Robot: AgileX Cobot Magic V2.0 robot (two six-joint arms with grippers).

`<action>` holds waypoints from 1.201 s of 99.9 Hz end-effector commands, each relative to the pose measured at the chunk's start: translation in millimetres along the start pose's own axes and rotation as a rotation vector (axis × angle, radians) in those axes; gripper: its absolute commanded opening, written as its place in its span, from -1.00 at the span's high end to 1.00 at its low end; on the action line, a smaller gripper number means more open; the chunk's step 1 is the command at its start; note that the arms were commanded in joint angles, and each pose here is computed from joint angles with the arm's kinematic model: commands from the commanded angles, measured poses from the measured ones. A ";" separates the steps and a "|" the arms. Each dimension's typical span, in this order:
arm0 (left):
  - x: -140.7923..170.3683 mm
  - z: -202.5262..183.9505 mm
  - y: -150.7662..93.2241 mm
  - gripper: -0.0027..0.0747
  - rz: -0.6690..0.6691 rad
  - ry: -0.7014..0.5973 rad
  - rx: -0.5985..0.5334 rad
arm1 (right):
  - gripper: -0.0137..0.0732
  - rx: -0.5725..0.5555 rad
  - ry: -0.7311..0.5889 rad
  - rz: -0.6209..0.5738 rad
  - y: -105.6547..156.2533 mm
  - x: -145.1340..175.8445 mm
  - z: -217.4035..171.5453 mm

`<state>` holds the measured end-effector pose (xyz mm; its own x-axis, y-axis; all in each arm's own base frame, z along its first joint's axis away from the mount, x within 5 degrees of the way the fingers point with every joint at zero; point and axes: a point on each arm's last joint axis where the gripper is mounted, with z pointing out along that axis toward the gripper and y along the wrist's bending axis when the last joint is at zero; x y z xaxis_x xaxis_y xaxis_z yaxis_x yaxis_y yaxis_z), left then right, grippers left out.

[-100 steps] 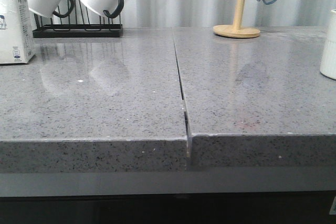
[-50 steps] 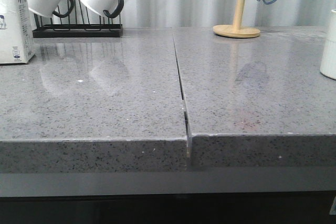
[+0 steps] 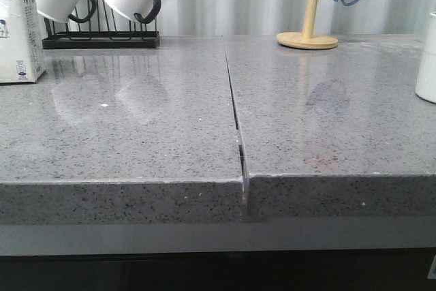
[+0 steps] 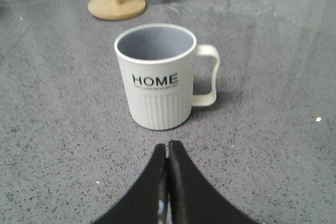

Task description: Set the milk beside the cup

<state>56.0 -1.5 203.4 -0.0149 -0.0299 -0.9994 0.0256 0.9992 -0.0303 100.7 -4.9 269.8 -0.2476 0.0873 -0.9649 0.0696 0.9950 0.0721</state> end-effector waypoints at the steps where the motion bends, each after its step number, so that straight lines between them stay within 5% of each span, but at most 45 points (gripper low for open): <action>1: 5.3 -0.5 0.1 0.99 -0.012 -0.069 0.003 | 0.69 -0.016 -0.089 -0.013 2.5 -18.7 6.8; 26: 5.3 -0.5 0.1 0.99 -0.012 -0.069 0.003 | -0.19 -0.026 -0.099 -0.027 4.0 -21.1 30.8; 65: 5.3 -0.5 0.1 0.99 -0.012 -0.069 0.003 | -0.20 0.113 -0.143 0.004 -21.2 -22.4 62.5; 120: 5.3 -0.5 0.1 0.98 -0.012 -0.069 0.003 | -0.20 0.156 -0.182 0.043 -43.1 -5.9 119.9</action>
<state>56.0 -1.5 203.4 -0.0149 -0.0299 -0.9994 0.0256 0.9992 -0.0303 203.8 -51.3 224.7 -0.1928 0.1395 -0.9713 0.2428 0.9658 0.0905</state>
